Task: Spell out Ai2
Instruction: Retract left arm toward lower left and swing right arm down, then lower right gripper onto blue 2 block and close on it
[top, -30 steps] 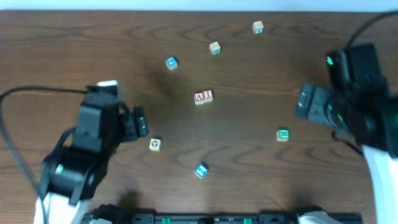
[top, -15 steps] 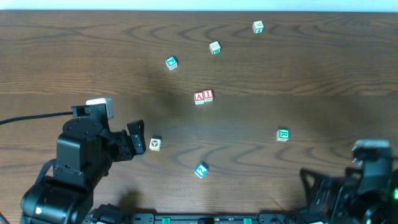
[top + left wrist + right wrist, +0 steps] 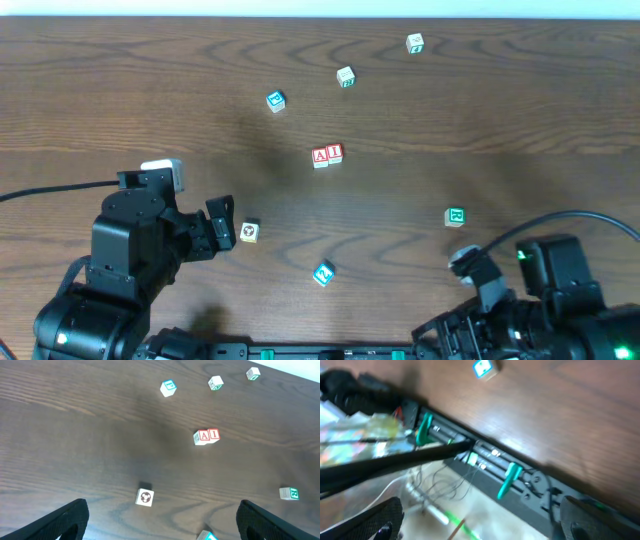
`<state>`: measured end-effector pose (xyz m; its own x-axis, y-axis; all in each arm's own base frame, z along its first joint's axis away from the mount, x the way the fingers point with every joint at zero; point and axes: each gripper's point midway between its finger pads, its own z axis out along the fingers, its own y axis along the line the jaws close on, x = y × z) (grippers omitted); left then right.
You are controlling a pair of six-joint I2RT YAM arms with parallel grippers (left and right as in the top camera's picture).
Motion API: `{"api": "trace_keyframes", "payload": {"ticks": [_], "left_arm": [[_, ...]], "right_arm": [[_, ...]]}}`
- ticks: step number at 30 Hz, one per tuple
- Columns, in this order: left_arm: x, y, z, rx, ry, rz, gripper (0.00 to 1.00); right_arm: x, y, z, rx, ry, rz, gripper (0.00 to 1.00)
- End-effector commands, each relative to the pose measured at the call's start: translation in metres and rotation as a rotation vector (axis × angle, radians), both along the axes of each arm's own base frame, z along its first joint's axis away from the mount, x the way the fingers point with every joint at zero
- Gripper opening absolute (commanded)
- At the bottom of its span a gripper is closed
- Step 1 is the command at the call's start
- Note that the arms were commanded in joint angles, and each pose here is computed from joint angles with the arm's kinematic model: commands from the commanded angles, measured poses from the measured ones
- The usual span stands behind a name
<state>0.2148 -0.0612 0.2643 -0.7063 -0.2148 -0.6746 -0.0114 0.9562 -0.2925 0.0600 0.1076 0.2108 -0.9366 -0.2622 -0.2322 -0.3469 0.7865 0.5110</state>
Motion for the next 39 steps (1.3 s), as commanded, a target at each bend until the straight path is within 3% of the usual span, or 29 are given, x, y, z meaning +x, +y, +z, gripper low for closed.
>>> {"api": "trace_keyframes", "payload": {"ticks": [1, 6, 11, 19, 32, 39], "left_arm": [[0.001, 0.001, 0.003, -0.008, -0.007, 0.014, 0.95], [0.001, 0.002, 0.004, -0.005, -0.009, 0.017, 0.95], [0.002, 0.006, 0.004, 0.009, -0.013, 0.034, 0.95], [0.003, 0.006, 0.004, 0.008, -0.017, 0.034, 0.95], [0.003, 0.01, 0.004, 0.028, -0.018, 0.055, 0.95], [0.003, 0.011, 0.004, 0.035, -0.019, 0.05, 0.95]], "right_arm": [[-0.005, 0.009, -0.003, 0.057, -0.011, 0.081, 0.99], [0.016, -0.005, -0.019, -0.047, -0.038, -0.017, 0.99], [0.025, 0.001, -0.018, -0.05, -0.077, -0.002, 0.99], [0.049, 0.01, -0.04, -0.247, -0.086, -0.022, 0.99], [0.05, 0.08, -0.084, -0.501, -0.194, 0.084, 0.99], [0.059, 0.113, -0.112, -0.507, -0.182, 0.115, 0.99]]}}
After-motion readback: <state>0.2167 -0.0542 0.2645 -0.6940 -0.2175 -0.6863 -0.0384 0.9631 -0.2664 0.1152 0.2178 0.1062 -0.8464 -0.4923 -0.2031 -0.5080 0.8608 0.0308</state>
